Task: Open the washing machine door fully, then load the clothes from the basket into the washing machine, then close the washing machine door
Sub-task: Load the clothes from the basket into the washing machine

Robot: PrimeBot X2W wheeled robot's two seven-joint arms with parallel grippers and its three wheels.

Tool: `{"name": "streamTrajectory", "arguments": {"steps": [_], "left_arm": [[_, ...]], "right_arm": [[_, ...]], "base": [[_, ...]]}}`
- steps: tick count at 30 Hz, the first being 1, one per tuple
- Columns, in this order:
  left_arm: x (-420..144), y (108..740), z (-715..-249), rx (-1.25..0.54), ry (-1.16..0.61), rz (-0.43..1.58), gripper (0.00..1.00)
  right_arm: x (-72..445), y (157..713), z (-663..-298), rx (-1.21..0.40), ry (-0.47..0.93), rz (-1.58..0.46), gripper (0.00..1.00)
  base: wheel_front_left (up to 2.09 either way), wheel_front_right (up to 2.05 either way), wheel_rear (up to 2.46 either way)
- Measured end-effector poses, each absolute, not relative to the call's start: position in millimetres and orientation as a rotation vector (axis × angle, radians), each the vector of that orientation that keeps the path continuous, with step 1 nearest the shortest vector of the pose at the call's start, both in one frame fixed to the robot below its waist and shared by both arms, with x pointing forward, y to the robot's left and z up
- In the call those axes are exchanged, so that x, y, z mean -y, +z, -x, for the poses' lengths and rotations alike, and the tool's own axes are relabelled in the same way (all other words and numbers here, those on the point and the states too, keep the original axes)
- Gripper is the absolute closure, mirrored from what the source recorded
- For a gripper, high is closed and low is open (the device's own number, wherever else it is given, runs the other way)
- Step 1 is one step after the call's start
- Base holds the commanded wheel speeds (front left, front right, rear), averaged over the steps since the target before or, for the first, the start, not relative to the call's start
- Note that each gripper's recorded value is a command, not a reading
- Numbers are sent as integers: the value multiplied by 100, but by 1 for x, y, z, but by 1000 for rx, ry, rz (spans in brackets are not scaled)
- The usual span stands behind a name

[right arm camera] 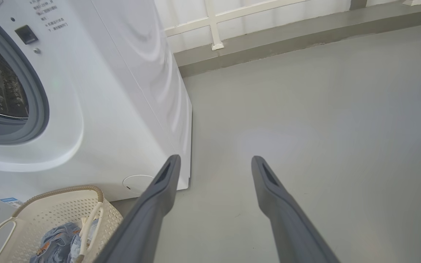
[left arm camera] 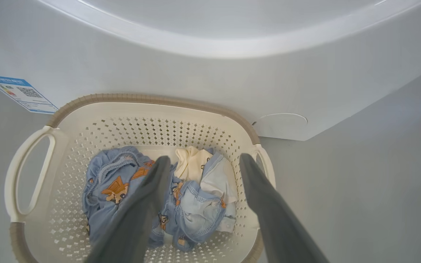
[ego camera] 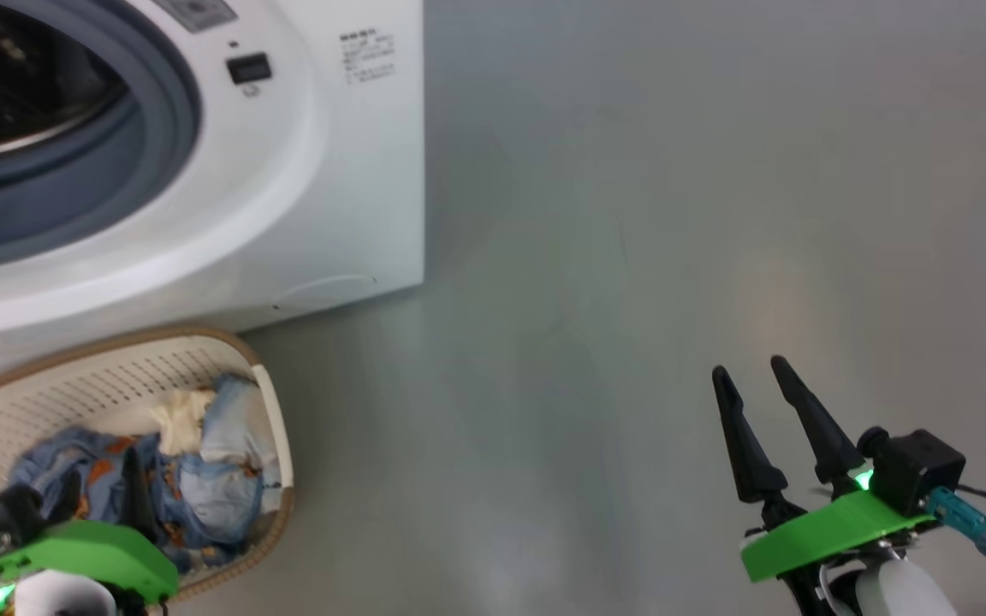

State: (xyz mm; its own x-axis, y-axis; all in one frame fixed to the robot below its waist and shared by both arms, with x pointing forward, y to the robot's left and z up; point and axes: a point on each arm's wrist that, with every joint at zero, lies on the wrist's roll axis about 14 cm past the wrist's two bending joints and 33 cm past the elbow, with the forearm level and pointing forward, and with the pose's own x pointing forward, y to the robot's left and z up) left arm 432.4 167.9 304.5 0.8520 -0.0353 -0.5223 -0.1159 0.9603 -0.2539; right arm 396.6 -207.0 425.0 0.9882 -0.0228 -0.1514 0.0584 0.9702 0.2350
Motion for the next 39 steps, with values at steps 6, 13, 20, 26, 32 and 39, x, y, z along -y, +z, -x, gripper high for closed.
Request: {"name": "streamTrajectory", "arguments": {"steps": [6,13,20,26,32,39], "left_arm": [[-155,263,-435,-713,2,289,0],[-147,228,-443,-816,-40,248,0],[-151,194,-441,-915,-40,222,0],[-146,179,-447,-934,-44,232,0],[-142,157,-445,-987,-32,260,0],[-134,135,-449,-1024,-25,299,0]], "right_arm": [[211,409,-407,-183,-52,-231,0],[214,393,-419,-213,-60,-221,0],[217,381,-430,-232,-63,-207,0],[220,368,-430,-262,-70,-199,0],[224,358,-436,-277,-72,-187,0],[232,342,-439,-308,-87,-166,0]], "base": [[0,0,0],[0,0,0],[0,0,0],[0,0,0],[0,0,0],[0,0,0]]}}
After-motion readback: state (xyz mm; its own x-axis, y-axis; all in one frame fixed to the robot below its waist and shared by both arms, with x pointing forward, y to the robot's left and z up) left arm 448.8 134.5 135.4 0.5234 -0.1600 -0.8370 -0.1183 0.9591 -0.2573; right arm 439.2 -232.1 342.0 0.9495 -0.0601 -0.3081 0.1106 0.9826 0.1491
